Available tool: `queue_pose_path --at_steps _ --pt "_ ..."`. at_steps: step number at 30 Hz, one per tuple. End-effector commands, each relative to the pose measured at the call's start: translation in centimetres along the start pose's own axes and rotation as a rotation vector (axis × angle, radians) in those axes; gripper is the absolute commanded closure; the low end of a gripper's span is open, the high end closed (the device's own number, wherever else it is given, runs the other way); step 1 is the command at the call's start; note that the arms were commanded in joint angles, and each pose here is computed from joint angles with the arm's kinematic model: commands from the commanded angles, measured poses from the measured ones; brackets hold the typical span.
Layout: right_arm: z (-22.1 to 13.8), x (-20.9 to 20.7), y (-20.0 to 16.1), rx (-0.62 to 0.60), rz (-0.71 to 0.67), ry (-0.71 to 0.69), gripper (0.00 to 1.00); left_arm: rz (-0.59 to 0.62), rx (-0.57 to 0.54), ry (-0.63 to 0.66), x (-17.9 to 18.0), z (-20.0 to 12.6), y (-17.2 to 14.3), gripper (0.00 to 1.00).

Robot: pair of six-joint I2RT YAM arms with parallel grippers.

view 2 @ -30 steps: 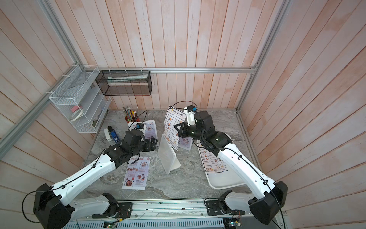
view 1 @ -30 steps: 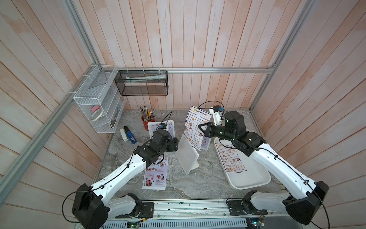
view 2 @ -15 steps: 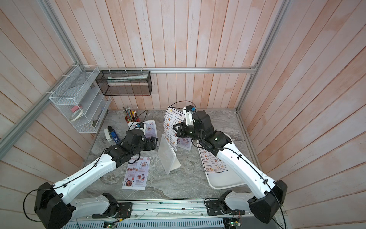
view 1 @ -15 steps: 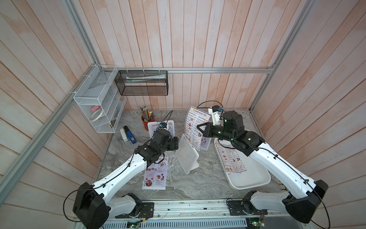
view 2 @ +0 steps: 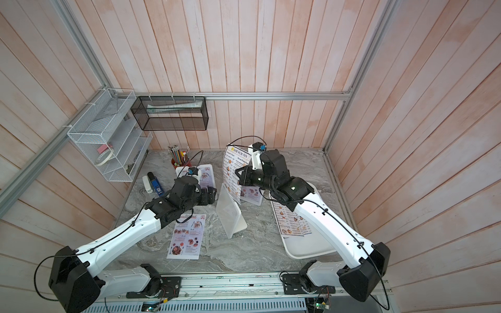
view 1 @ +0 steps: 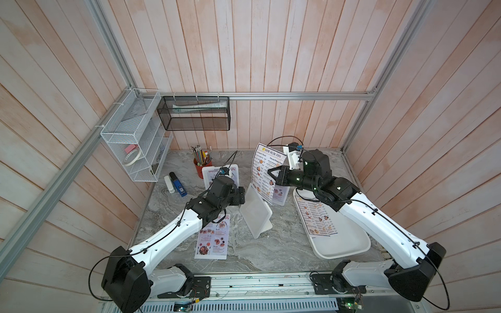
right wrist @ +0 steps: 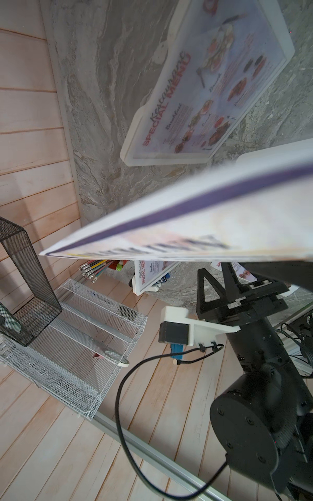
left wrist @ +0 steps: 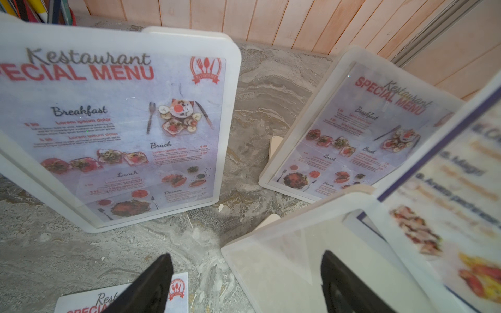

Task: Replace the menus in the menu holders
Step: Insert the menu into the storage box.

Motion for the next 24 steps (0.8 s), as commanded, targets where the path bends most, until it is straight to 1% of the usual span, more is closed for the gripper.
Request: queue_pose_path --at_steps 1,12,24 --pt "-0.44 0.15 -0.16 -0.006 0.007 -0.007 1.0 0.016 -0.011 0.011 0.2 0.23 0.04 0.12" --pt "-0.14 0.32 -0.72 0.0 0.019 -0.009 1.0 0.023 -0.014 0.021 0.34 0.15 0.22 0.12" --pt "0.07 0.54 -0.89 -0.006 0.023 -0.019 0.97 0.016 -0.012 0.02 0.43 0.27 0.13 0.12"
Point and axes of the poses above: each gripper's point midway between its finger pads, its own z axis out along the fingers, its own x axis along the line the jaws close on, y = z × x, the point moved 7 cm from there along -z, back along the fingers, and after that the axes turned 13 degrees about -z, right-handed, at the moved point
